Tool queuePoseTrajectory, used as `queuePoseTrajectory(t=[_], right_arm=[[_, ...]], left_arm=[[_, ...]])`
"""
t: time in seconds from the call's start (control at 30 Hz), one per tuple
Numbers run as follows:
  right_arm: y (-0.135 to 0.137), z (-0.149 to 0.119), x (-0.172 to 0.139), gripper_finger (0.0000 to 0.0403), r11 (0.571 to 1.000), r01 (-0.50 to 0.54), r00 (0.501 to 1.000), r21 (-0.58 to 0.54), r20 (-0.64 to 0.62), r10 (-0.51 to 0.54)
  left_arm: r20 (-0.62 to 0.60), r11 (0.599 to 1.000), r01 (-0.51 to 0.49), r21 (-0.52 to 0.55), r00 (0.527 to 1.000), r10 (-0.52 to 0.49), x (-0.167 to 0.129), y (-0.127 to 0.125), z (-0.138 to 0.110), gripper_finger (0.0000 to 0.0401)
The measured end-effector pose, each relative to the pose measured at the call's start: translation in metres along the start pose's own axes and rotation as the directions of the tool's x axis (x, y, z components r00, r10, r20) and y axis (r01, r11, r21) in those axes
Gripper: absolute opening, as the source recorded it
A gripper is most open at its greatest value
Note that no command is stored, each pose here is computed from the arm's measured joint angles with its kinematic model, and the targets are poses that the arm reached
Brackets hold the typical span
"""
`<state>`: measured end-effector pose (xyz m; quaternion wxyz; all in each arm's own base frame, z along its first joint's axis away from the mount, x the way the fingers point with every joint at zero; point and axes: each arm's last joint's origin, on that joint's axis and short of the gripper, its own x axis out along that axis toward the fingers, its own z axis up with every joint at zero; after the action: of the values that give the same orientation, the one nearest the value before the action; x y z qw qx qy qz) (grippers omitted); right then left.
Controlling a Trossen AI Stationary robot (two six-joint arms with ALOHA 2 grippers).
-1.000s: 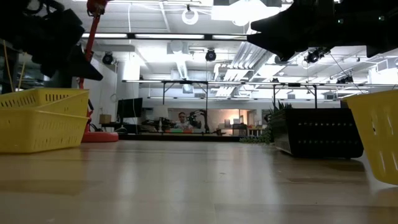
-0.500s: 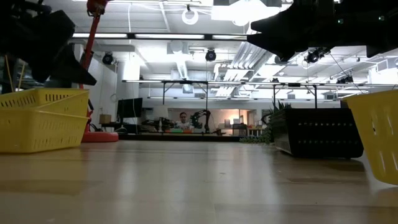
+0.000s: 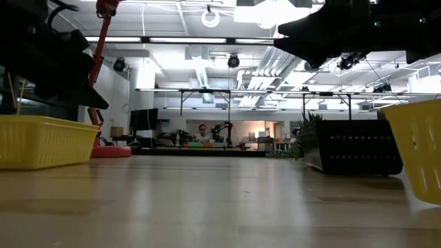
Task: Stack baskets by color
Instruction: Stack the bottom left yellow basket on the top yellow basket, then stack the bottom yellow basket on the top yellow basket
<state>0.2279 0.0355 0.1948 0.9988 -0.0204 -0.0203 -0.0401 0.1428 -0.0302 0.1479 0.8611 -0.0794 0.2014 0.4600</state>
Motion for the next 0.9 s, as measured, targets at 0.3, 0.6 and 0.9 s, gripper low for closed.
queuePoseTrajectory(t=[0.3,0.6,0.9], right_arm=[[0.001,0.009,0.004,0.0224,1.0,-0.002,0.999,0.027,0.038,0.0],[0.02,0.036,0.025,0.0224,0.986,-0.157,0.987,0.056,-0.024,0.159],[0.074,0.059,0.036,0.0224,0.969,-0.098,0.703,0.227,-0.673,0.229]], left_arm=[[0.08,0.936,0.23,0.265,0.963,-0.259,-0.017,-0.025,0.049,0.0],[0.232,0.607,0.603,0.518,0.584,-0.778,-0.02,-0.042,0.083,0.0],[0.287,0.713,0.537,0.451,0.67,-0.685,-0.012,-0.025,0.077,0.0]])
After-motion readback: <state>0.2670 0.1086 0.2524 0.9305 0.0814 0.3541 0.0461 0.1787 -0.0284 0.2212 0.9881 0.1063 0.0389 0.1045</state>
